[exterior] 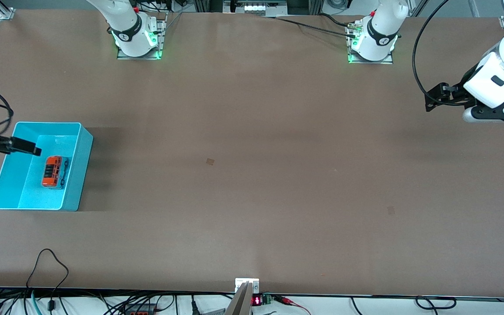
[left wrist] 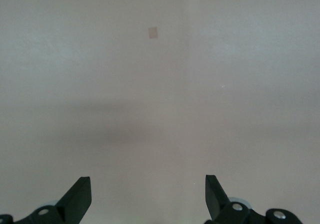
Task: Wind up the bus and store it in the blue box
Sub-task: 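Open the right gripper and withdraw it from the box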
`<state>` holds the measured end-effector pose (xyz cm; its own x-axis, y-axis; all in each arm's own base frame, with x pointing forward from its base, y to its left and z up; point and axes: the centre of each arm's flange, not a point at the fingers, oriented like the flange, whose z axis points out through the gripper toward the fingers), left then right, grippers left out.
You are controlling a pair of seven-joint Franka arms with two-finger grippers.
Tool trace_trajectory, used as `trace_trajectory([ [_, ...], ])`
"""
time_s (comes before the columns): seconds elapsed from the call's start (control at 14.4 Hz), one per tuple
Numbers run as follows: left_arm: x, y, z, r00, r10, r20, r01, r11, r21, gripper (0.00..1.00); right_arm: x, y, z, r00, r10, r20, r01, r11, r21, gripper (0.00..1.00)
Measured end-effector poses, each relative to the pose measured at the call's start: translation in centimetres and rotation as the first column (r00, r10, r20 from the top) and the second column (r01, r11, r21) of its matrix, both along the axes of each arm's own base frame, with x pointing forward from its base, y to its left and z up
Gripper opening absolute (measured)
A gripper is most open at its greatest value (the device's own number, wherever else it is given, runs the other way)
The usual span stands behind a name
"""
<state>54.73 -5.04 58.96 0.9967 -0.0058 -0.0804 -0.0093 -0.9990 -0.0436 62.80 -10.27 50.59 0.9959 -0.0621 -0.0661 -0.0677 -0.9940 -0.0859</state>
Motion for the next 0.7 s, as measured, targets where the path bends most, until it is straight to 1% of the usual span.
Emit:
trace_trajectory([
  [0.14,0.1,-0.3,-0.2,1.000,-0.006,-0.001,0.006,1.000,0.000,1.00,-0.5,1.5,4.1,1.000,0.017,-0.001,-0.017,1.000,0.000,1.00],
  [0.35,0.5,-0.9,-0.2,1.000,-0.016,0.007,0.016,1.000,-0.002,1.00,-2.4,1.2,8.6,0.999,0.027,0.019,-0.027,1.000,-0.016,1.00],
  [0.49,0.9,-1.3,0.0,1.000,-0.022,0.014,0.022,1.000,-0.003,1.00,-3.3,1.0,9.8,1.000,0.017,0.020,-0.016,0.999,-0.036,1.00],
  [0.7,1.2,-1.5,0.2,1.000,-0.025,0.019,0.025,1.000,-0.004,1.00,-4.0,2.7,8.8,0.999,-0.032,-0.014,0.031,0.998,-0.052,1.00],
])
